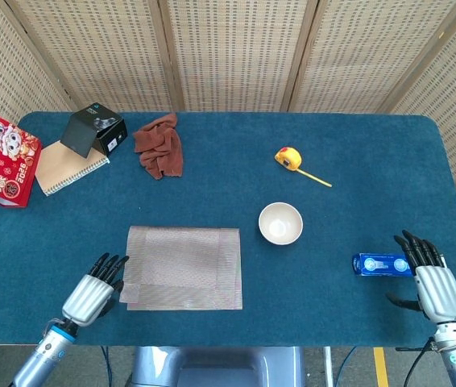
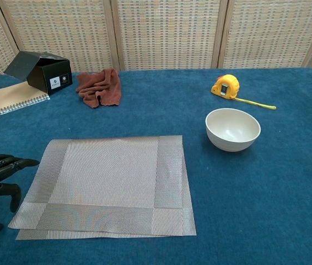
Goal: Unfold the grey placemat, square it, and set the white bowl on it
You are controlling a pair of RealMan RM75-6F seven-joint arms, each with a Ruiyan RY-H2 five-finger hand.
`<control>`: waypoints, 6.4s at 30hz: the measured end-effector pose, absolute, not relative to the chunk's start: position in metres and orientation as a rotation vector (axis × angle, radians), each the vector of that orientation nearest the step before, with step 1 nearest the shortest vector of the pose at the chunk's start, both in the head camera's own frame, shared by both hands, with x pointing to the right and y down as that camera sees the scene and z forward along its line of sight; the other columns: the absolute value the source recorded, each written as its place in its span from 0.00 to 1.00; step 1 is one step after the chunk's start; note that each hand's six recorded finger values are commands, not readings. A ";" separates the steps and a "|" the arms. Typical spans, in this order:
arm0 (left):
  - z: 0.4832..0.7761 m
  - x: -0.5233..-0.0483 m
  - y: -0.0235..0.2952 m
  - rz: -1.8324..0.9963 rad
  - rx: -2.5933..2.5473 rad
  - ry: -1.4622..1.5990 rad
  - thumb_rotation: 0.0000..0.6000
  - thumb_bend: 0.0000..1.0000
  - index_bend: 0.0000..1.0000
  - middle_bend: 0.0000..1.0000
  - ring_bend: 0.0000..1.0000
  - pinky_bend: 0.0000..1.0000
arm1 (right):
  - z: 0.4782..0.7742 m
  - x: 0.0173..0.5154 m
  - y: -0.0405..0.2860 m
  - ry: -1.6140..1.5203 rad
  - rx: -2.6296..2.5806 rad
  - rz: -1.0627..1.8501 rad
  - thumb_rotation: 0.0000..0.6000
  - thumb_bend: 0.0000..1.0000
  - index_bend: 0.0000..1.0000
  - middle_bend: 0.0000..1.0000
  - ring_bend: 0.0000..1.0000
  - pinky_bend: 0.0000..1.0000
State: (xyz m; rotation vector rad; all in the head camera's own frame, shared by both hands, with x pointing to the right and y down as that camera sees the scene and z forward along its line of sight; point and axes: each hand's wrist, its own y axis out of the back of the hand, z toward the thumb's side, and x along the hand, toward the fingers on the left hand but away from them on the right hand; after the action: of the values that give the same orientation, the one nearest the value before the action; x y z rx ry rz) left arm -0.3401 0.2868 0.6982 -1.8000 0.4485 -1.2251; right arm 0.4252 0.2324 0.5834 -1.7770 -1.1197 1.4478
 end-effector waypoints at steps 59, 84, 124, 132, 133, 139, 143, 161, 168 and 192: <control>0.705 -0.308 0.288 -1.190 -1.774 0.419 1.00 0.45 0.53 0.00 0.00 0.00 | 0.581 0.426 0.232 -1.136 -1.791 1.444 1.00 0.09 0.01 0.00 0.00 0.00; 0.704 -0.309 0.285 -1.192 -1.765 0.449 1.00 0.53 0.57 0.00 0.00 0.00 | 0.582 0.425 0.232 -1.134 -1.799 1.450 1.00 0.09 0.01 0.00 0.00 0.00; 0.686 -0.270 0.063 -1.275 -1.615 0.716 1.00 0.53 0.57 0.00 0.00 0.00 | 0.589 0.439 0.225 -1.146 -1.747 1.504 1.00 0.09 0.01 0.00 0.00 0.00; 0.693 -0.256 0.019 -1.315 -1.548 0.755 1.00 0.53 0.57 0.00 0.00 0.00 | 0.595 0.444 0.222 -1.145 -1.735 1.530 1.00 0.09 0.01 0.00 0.00 0.00; 0.695 -0.255 0.012 -1.331 -1.536 0.764 1.00 0.53 0.57 0.00 0.00 0.00 | 0.596 0.444 0.222 -1.143 -1.734 1.534 1.00 0.09 0.01 0.00 0.00 0.00; 0.704 -0.247 -0.009 -1.406 -1.448 0.787 1.00 0.52 0.57 0.00 0.00 0.00 | 0.600 0.445 0.222 -1.136 -1.734 1.549 1.00 0.09 0.01 0.00 0.00 0.00; 0.710 -0.242 -0.012 -1.445 -1.378 0.776 1.00 0.51 0.46 0.00 0.00 0.00 | 0.601 0.446 0.223 -1.134 -1.734 1.555 1.00 0.09 0.01 0.00 0.00 0.00; 0.718 -0.249 -0.009 -1.482 -1.245 0.771 1.00 0.49 0.32 0.00 0.00 0.00 | 0.599 0.443 0.223 -1.137 -1.741 1.544 1.00 0.09 0.01 0.00 0.00 0.00; 0.712 -0.248 -0.009 -1.456 -1.249 0.801 1.00 0.49 0.22 0.00 0.00 0.00 | 0.600 0.444 0.222 -1.139 -1.737 1.552 1.00 0.09 0.01 0.00 0.00 0.00; 0.641 -0.335 0.087 -1.295 -1.440 0.889 1.00 0.32 0.14 0.00 0.00 0.00 | 0.607 0.429 0.233 -1.060 -1.766 1.535 1.00 0.09 0.04 0.00 0.00 0.00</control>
State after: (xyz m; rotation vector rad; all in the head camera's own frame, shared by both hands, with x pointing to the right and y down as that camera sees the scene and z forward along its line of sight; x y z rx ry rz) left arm -0.3354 0.0867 0.6408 -1.4405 0.8893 -1.2950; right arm 0.4287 0.2325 0.6068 -1.7659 -1.0595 1.5351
